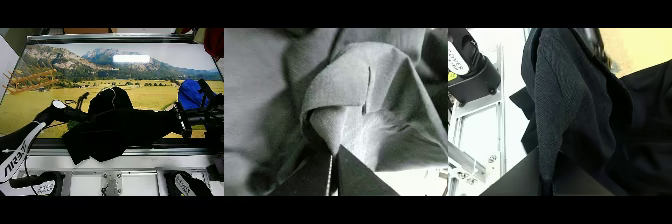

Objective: Fold the clothes and pants, and hang the long-sleeved shirts on hangers.

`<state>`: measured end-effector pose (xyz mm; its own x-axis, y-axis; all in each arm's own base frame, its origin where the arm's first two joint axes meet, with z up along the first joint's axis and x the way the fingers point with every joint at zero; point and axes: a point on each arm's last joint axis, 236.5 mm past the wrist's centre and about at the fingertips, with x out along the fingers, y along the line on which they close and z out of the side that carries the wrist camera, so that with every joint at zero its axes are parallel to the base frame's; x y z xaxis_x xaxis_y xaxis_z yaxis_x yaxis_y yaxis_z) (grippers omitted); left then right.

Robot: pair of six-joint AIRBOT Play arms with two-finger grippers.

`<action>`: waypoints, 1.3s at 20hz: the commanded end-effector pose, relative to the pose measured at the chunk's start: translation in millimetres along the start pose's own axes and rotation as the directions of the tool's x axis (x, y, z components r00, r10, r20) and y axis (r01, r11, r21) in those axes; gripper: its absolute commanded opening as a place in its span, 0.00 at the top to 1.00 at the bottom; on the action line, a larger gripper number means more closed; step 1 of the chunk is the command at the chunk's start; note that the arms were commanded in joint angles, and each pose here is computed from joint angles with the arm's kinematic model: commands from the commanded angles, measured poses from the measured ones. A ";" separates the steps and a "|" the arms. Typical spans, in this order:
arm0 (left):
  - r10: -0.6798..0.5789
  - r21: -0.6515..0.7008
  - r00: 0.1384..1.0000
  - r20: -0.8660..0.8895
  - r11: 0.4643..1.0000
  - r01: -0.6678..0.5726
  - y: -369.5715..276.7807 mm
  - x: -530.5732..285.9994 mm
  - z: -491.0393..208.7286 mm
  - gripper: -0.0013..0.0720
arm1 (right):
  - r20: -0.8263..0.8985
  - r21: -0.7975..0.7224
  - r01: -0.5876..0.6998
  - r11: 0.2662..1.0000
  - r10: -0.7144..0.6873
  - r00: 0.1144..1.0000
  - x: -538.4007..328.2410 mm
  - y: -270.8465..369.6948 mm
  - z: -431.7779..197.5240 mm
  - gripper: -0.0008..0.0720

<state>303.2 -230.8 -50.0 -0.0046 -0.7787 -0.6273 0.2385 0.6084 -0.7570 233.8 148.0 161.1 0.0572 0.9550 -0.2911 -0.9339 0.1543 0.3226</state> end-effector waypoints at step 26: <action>0.303 0.534 0.953 0.011 0.804 -0.262 -47.4 -82.3 -100.3 0.96 | 0.154 0.010 0.360 0.933 -0.358 0.921 -17.8 -84.3 37.3 0.98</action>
<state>242.6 -176.2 34.9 0.1524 -0.5950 -0.7892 0.6255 0.6763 -0.3891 323.6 129.8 180.7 0.4371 0.8747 -0.2094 -0.8560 0.4760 0.2017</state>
